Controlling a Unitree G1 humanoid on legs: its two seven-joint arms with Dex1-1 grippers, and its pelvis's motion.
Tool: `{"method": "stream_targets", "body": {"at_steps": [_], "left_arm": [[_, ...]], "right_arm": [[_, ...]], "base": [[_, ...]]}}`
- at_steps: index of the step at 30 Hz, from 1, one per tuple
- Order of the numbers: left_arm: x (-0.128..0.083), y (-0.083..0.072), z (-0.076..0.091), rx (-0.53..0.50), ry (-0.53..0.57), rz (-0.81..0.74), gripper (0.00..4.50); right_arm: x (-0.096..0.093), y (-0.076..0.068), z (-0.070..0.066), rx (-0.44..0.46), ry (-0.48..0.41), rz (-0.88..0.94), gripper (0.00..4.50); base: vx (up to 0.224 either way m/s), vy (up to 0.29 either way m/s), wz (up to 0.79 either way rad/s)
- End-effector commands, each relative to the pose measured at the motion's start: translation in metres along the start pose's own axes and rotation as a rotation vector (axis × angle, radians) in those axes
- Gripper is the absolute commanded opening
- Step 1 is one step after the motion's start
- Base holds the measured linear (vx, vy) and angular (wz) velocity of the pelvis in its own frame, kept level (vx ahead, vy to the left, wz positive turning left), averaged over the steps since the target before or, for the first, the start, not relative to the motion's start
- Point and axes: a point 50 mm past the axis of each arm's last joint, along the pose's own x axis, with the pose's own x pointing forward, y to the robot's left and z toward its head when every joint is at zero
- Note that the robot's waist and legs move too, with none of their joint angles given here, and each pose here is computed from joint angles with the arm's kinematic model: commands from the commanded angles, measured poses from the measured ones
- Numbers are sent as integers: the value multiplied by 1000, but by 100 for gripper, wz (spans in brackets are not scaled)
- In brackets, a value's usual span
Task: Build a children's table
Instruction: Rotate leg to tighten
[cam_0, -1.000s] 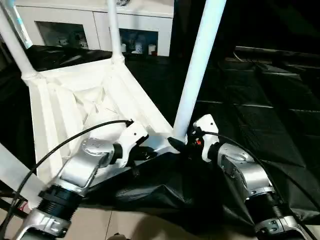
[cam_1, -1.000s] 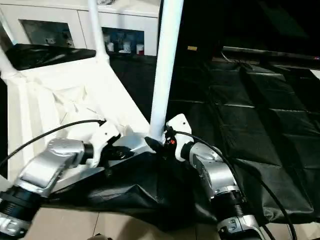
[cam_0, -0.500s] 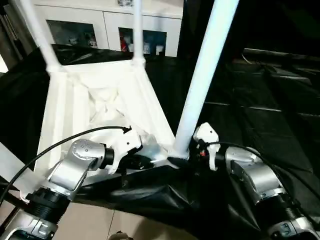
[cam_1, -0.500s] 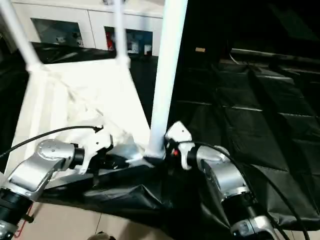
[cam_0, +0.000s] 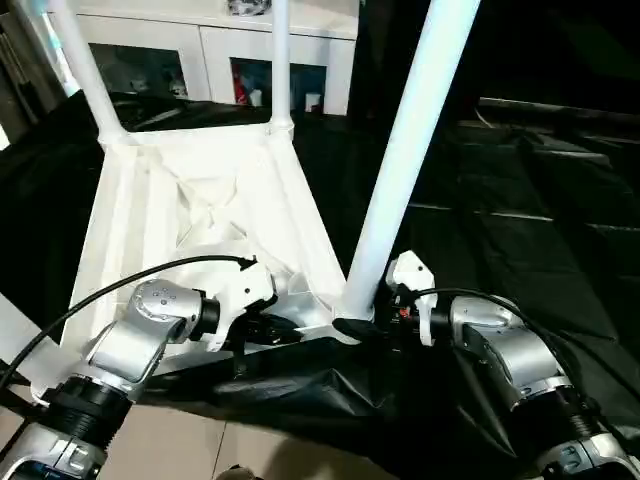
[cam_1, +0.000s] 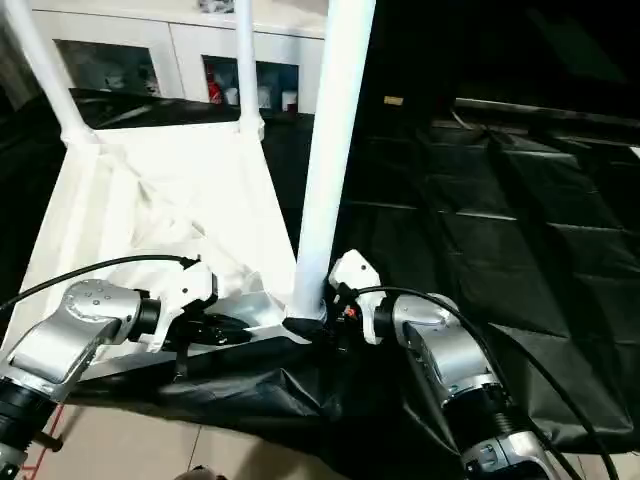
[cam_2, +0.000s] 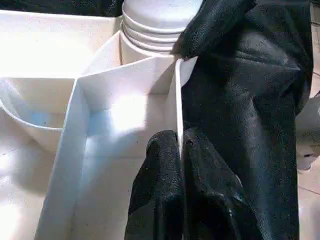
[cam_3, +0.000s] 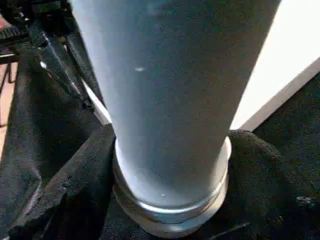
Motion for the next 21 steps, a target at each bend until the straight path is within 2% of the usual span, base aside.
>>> {"method": "stream_targets", "body": {"at_steps": [1,3,6,7,9,11,14,16,20,21], "left_arm": [[13,5,6,-23,-49,65,0],[17,12,9,-53,-79,151,0],[21,16,14,-73,-105,202,0],[35,22,26,-115,-147,291,0],[40,24,30,-127,-158,324,0],[43,25,32,-131,-163,339,0],[53,25,40,-120,-184,370,0],[61,22,46,-94,-203,349,0],[62,18,46,-78,-203,315,0],[61,18,45,-75,-201,308,0]], "right_arm": [[11,-1,-6,38,7,-78,313],[18,-5,-8,69,-6,-184,291],[26,-6,-7,111,-28,-261,281],[49,-7,-1,220,-78,-409,279],[57,-6,1,254,-87,-460,277],[61,-6,3,268,-90,-483,275],[74,-2,12,241,-119,-493,275],[80,2,22,231,-171,-445,331],[78,2,25,238,-201,-416,363],[77,2,25,238,-205,-411,386]], "base": [[0,0,0],[0,0,0],[0,0,0],[0,0,0],[0,0,0],[0,0,0],[0,0,0],[0,0,0],[0,0,0],[0,0,0]]}}
